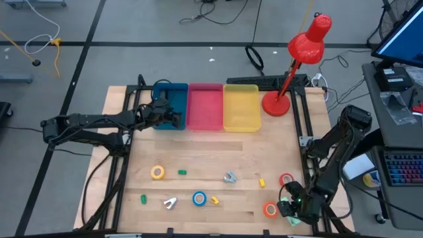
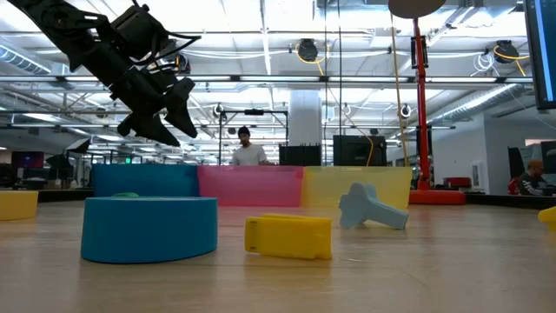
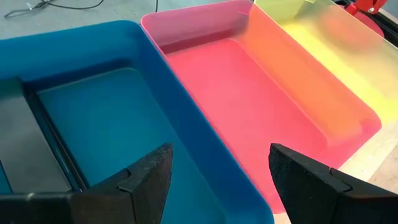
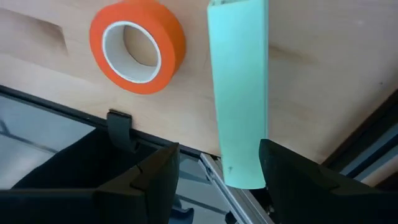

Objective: Pick and place Stapler, Stapler remover, tape
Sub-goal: Put the light blue stapler into the blue bin

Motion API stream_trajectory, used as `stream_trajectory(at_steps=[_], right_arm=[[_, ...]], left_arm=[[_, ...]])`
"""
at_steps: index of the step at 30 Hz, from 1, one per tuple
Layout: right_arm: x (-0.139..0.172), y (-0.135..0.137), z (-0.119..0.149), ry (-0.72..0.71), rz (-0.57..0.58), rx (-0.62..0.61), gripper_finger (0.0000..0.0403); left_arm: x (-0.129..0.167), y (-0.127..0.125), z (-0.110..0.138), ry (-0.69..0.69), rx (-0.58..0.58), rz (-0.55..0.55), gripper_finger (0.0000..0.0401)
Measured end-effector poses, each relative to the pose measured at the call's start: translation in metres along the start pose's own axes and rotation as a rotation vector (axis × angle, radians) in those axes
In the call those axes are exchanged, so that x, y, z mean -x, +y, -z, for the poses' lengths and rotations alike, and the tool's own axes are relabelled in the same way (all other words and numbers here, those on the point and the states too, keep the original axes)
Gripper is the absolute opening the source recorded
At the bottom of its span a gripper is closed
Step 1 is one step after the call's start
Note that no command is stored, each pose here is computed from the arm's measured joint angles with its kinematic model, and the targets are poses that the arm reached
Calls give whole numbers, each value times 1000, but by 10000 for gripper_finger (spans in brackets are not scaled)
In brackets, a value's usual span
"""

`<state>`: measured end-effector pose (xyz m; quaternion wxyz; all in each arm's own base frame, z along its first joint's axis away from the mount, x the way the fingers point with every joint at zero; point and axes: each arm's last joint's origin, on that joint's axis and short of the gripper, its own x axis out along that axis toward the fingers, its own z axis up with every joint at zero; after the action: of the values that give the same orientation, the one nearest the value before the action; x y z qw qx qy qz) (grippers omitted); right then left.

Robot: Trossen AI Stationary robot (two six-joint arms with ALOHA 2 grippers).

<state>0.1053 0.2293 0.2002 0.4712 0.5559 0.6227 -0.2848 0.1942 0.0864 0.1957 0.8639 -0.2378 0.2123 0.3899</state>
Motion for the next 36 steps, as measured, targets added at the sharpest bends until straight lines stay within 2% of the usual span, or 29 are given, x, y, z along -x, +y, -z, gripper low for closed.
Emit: stream_trajectory(at_steps=[24, 36], right_arm=[[-12, -1, 1, -17, 86, -51, 212], [3, 5, 11, -56, 92, -66, 212]], left_arm=[[0, 0, 0, 4, -20, -2, 267], [0, 0, 0, 4, -26, -2, 267]])
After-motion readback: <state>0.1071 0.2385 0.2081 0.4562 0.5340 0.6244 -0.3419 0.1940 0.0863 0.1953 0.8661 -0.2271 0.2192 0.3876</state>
